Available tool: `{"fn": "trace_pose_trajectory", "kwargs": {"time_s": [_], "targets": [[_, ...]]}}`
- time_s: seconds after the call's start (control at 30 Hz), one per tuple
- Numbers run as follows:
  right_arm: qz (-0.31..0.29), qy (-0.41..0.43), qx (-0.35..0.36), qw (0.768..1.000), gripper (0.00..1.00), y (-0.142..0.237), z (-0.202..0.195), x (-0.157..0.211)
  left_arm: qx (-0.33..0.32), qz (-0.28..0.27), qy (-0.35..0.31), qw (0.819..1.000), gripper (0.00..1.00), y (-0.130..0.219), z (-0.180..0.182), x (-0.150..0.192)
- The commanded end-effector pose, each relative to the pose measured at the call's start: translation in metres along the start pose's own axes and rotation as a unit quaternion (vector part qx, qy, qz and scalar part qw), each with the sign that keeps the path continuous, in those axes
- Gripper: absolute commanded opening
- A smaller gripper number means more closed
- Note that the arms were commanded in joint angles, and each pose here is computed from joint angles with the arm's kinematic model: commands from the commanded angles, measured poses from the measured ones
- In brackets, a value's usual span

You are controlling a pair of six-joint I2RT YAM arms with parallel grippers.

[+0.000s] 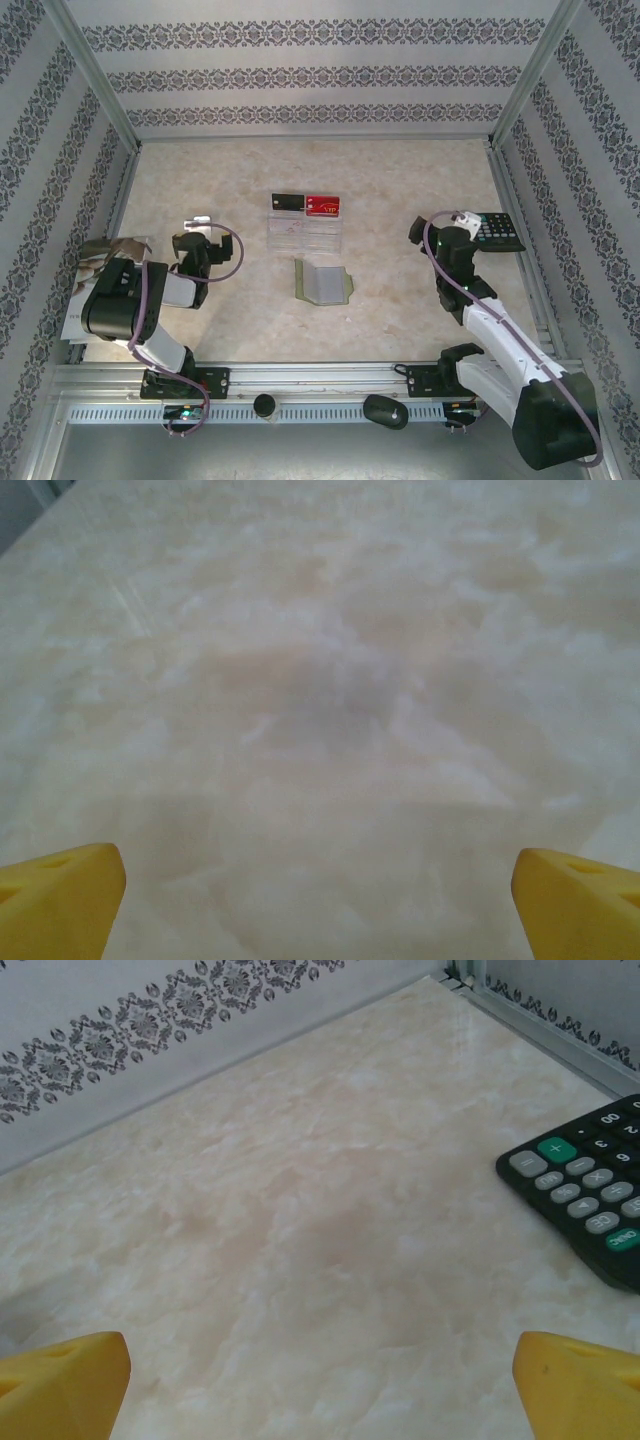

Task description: Take the credit cards out of the card holder

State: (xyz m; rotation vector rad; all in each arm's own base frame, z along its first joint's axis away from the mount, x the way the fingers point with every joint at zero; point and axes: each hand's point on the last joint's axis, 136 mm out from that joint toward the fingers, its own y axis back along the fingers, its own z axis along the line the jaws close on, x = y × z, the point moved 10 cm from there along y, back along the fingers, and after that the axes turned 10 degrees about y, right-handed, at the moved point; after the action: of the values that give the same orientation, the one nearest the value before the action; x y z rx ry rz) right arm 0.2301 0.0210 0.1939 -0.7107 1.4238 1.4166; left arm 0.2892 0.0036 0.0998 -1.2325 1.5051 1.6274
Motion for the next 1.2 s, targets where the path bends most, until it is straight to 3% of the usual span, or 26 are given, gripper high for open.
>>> {"fn": "trace_pose_trajectory", "kwargs": {"time_s": [0.0, 0.13, 0.33, 0.5, 0.63, 1.17], "targets": [[-0.087, 0.052, -0.051, 0.993, 0.98, 0.001, 0.002, -0.004, -0.005, -0.056, 0.039, 0.998, 1.00, -0.002, 0.005, -0.025], [-0.103, 0.089, -0.034, 0.990, 0.98, -0.004, -0.003, -0.007, -0.007, -0.061, 0.036, 0.997, 1.00, -0.003, 0.004, -0.026], [-0.052, 0.141, 0.015, 0.989, 0.98, -0.034, -0.025, 0.008, 0.007, -0.060, 0.029, 0.998, 1.00, -0.003, 0.002, -0.026], [-0.064, 0.185, -0.032, 0.980, 0.98, -0.060, -0.012, 0.009, 0.015, -0.055, 0.024, 0.998, 1.00, -0.004, 0.001, -0.026], [-0.048, 0.177, -0.025, 0.983, 0.98, -0.090, -0.012, 0.018, 0.019, -0.054, 0.022, 0.998, 1.00, -0.005, 0.000, -0.026], [-0.068, 0.160, 0.017, 0.985, 0.98, -0.088, -0.017, 0.022, 0.023, -0.053, 0.021, 0.998, 1.00, -0.005, -0.001, -0.026]]}}
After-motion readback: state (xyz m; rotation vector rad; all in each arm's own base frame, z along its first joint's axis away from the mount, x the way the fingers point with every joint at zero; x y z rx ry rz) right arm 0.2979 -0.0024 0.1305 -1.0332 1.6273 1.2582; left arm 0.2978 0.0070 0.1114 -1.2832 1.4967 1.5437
